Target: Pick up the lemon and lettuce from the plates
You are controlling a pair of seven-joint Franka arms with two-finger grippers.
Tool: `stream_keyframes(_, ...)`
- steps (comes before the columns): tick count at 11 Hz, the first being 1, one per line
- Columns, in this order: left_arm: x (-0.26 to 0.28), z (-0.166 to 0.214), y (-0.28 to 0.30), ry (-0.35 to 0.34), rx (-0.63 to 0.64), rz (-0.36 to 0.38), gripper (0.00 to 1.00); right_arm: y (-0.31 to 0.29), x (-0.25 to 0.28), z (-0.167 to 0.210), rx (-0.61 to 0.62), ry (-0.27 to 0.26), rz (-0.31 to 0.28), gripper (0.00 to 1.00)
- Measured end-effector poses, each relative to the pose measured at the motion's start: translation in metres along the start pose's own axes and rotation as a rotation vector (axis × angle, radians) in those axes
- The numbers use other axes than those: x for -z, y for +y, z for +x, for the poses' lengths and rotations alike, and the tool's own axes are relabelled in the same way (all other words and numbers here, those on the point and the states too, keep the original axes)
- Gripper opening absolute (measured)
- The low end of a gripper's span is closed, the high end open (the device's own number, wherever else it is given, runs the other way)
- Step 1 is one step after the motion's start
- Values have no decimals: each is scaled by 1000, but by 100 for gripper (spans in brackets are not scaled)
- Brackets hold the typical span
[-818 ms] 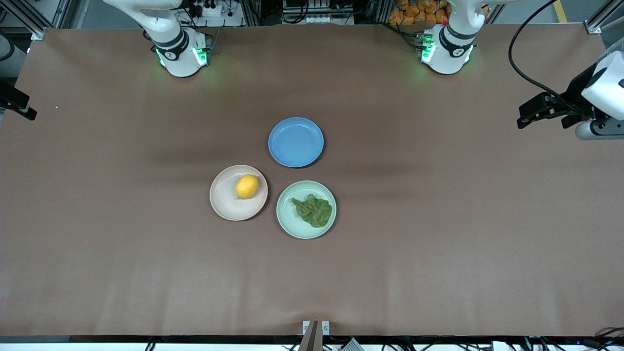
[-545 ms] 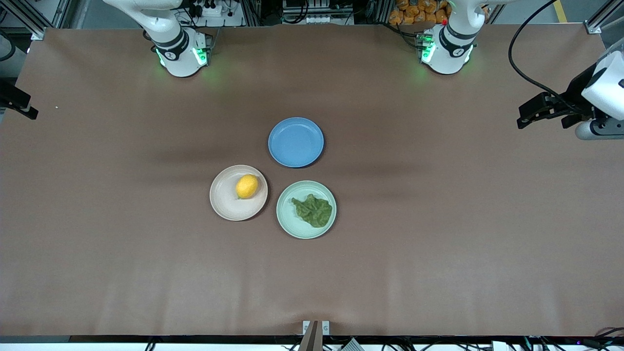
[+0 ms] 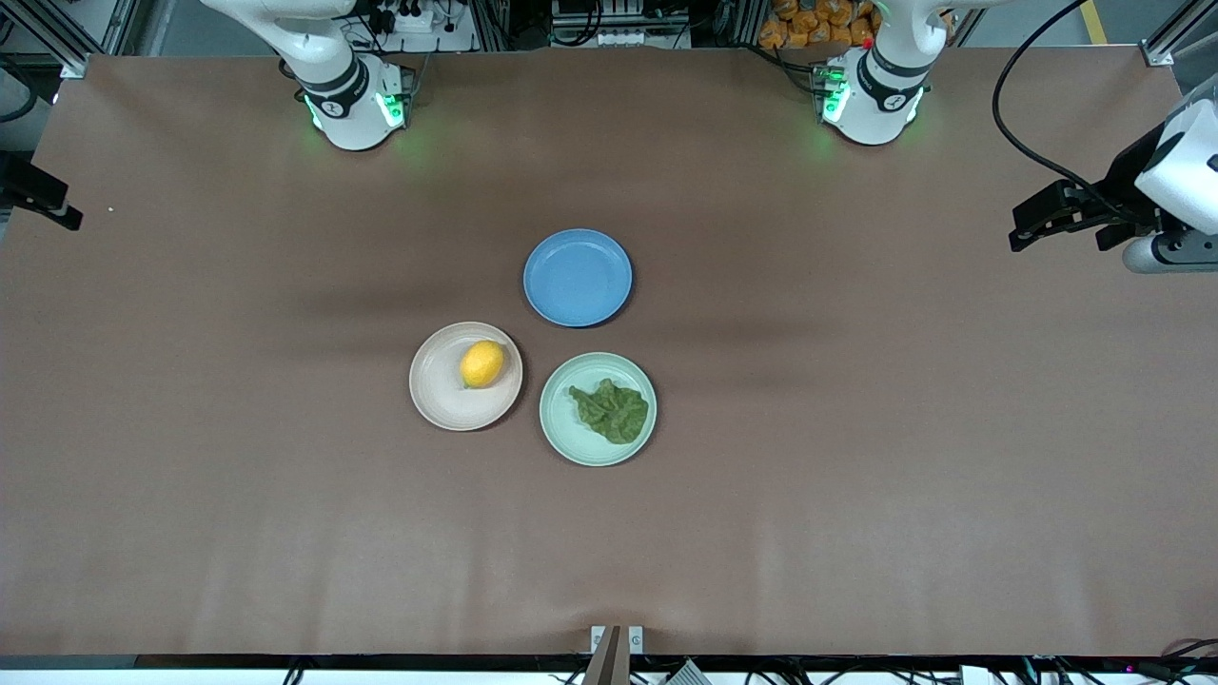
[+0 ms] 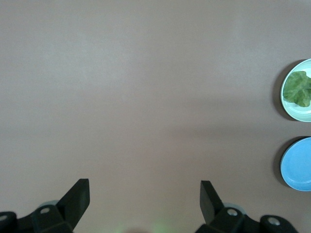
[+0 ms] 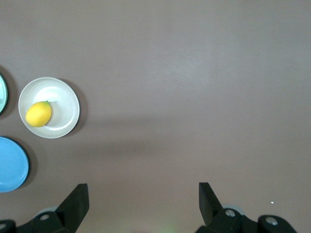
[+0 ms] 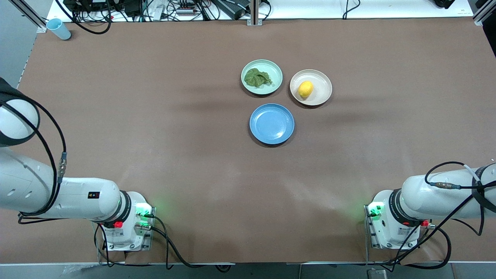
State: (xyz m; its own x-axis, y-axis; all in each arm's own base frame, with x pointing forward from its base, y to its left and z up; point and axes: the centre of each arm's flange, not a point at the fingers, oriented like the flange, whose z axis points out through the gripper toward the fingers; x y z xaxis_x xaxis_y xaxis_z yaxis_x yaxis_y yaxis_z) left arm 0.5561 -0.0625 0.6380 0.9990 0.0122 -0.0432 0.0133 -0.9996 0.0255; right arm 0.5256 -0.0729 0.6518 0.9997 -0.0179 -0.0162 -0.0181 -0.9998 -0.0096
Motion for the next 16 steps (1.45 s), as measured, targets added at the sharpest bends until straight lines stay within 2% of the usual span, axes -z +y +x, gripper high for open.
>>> stream_keyframes(4,-7,2,8,-13,-6,1,100,-58,-54,15,94,-66,2,100)
stream_keyframes(8,-42,10,68,-41,-3,7,100,-101,-111,26,54,-133,-11,100)
stream_keyframes(10,-65,14,101,-54,17,12,100,-117,-130,34,5,-139,-21,100)
stream_keyframes(14,-124,30,168,-47,80,-6,100,-183,-177,51,-199,-128,-55,100)
stream_keyframes(16,-160,34,204,-55,73,-7,100,-209,-200,59,-310,-113,-57,100)
